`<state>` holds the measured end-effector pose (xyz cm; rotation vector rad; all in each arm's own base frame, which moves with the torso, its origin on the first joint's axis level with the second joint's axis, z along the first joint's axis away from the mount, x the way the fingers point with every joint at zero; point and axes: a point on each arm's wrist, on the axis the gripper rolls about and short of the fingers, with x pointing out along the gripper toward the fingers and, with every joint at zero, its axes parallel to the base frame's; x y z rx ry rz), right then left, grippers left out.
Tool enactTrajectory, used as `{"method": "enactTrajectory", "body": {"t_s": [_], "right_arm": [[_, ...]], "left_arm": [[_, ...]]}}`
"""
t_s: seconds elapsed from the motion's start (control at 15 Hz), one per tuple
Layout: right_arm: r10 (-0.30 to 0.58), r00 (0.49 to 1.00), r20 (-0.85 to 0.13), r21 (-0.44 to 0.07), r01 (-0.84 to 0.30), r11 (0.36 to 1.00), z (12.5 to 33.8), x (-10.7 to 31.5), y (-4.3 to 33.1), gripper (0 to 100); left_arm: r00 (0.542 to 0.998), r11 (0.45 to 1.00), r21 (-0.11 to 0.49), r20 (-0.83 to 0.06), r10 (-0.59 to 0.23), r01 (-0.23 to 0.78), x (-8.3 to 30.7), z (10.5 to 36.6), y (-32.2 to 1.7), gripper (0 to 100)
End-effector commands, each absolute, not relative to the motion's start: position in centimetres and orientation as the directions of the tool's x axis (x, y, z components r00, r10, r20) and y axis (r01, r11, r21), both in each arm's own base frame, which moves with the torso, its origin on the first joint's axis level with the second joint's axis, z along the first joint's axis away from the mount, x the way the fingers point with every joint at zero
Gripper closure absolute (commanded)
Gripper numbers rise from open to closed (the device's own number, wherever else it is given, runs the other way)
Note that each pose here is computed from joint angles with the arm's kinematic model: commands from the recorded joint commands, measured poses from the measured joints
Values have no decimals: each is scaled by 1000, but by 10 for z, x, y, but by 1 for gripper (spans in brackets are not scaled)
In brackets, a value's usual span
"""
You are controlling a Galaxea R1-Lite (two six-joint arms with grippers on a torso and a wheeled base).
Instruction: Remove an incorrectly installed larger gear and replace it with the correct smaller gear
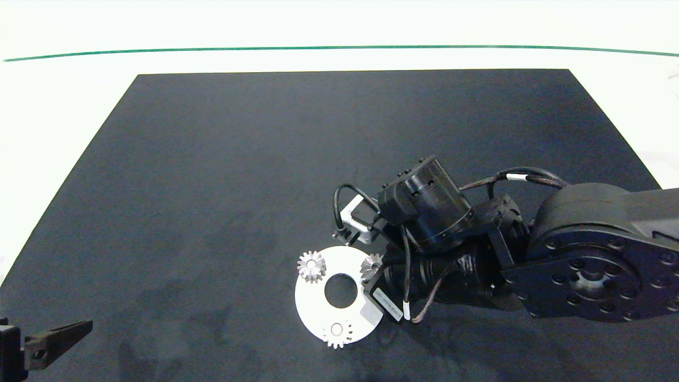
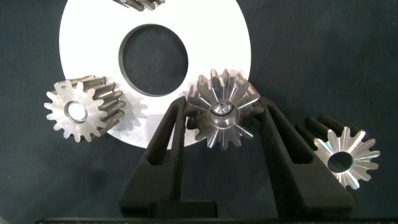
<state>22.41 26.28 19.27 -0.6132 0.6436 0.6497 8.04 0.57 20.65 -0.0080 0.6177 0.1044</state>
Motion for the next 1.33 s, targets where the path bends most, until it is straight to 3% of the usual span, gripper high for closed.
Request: {"method": "enactTrajectory", "body": {"t_s": [0.07, 0.53, 0.73, 0.87, 1.07, 1.33], "right_arm": [[343, 620, -705, -310, -705, 637, 191, 224, 263, 0], [349, 625, -698, -309, -703, 641, 196, 221, 259, 0], [363, 646, -672, -308, -689, 656, 213, 205, 236, 0], [326, 674, -663, -339, -659, 672, 215, 192, 219, 0], [320, 683, -657, -330, -642, 692, 218, 173, 196, 0], [279, 748, -603, -340, -557, 758, 228, 144, 148, 0]], "left_arm": [[810, 995, 23, -579, 96, -102, 80, 206, 6, 0], [809, 995, 24, -580, 96, -102, 80, 206, 6, 0], [810, 995, 23, -579, 96, -102, 80, 206, 6, 0], [811, 995, 23, -578, 96, -102, 80, 207, 6, 0], [824, 995, 22, -557, 97, -102, 77, 210, 6, 0], [818, 995, 28, -568, 91, -91, 72, 203, 5, 0]]}}
